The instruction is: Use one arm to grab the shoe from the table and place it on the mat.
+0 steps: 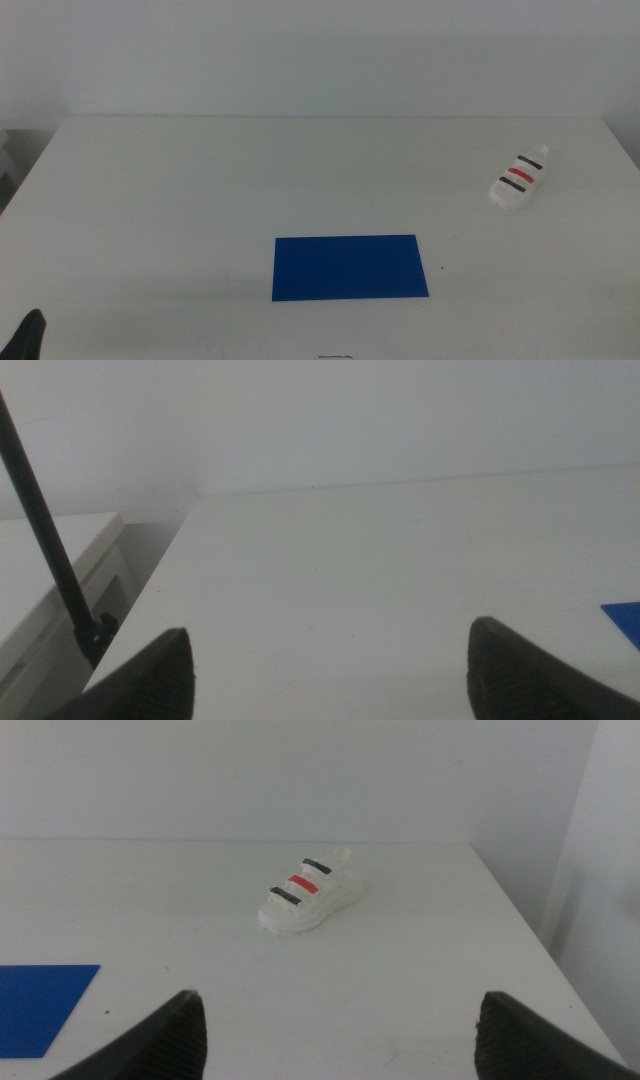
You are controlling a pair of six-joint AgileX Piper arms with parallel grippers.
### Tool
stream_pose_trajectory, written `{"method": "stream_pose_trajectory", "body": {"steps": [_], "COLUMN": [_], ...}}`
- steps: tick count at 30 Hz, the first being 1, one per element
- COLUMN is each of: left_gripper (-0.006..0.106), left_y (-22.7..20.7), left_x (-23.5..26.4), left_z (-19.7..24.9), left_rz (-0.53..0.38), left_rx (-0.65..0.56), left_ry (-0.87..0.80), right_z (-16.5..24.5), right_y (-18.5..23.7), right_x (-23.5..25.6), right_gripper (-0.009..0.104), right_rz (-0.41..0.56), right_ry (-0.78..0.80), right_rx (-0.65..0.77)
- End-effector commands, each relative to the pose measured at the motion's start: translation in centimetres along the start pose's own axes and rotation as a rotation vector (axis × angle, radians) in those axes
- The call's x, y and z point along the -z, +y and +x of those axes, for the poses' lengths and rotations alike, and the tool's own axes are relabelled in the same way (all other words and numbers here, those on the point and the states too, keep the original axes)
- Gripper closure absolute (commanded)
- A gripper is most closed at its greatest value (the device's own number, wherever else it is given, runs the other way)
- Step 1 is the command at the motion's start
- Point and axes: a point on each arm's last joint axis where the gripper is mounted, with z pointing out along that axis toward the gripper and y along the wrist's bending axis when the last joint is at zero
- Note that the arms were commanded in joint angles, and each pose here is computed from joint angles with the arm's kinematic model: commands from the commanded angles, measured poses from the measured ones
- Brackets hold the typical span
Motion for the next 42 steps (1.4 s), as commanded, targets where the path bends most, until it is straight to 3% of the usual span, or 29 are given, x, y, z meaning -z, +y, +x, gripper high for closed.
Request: {"method": "stream_pose_trajectory", "body": {"steps": [1,14,21,27,31,36,42], "left_gripper": [0.007,0.007,0.007,0.007,0.007,0.007,0.007], "left_y": [0.0,0.0,0.0,0.0,0.0,0.0,0.0], "left_x": [0.2,0.2,0.2,0.2,0.2,0.2,0.2], "left_z": [-1.0,-1.0,-1.0,-1.0,-1.0,-1.0,-1.0], "left_rz": [0.0,0.0,0.0,0.0,0.0,0.0,0.0], "left_rx": [0.023,0.023,0.023,0.023,0.023,0.023,0.023], "left_ry": [-0.105,-0.105,-0.105,-0.105,-0.105,-0.105,-0.105], "right_z": [-1.4,-2.6,-6.9,-13.1,-15.9,-15.7,-15.1], "right_y": [0.0,0.0,0.0,0.1,0.1,0.3,0.4], "right_x": [0.3,0.2,-2.6,-7.7,-10.2,-12.4,-14.0], "right_gripper": [0.001,0.001,0.001,0.001,0.001,0.001,0.001], "right_rz": [0.005,-0.002,-0.007,-0.005,-0.005,-0.004,-0.001], "right_ry": [-0.112,-0.19,-0.007,0.213,0.265,0.323,0.381], "right_rx": [0.028,0.033,-0.001,-0.193,-0.206,-0.281,-0.269]}}
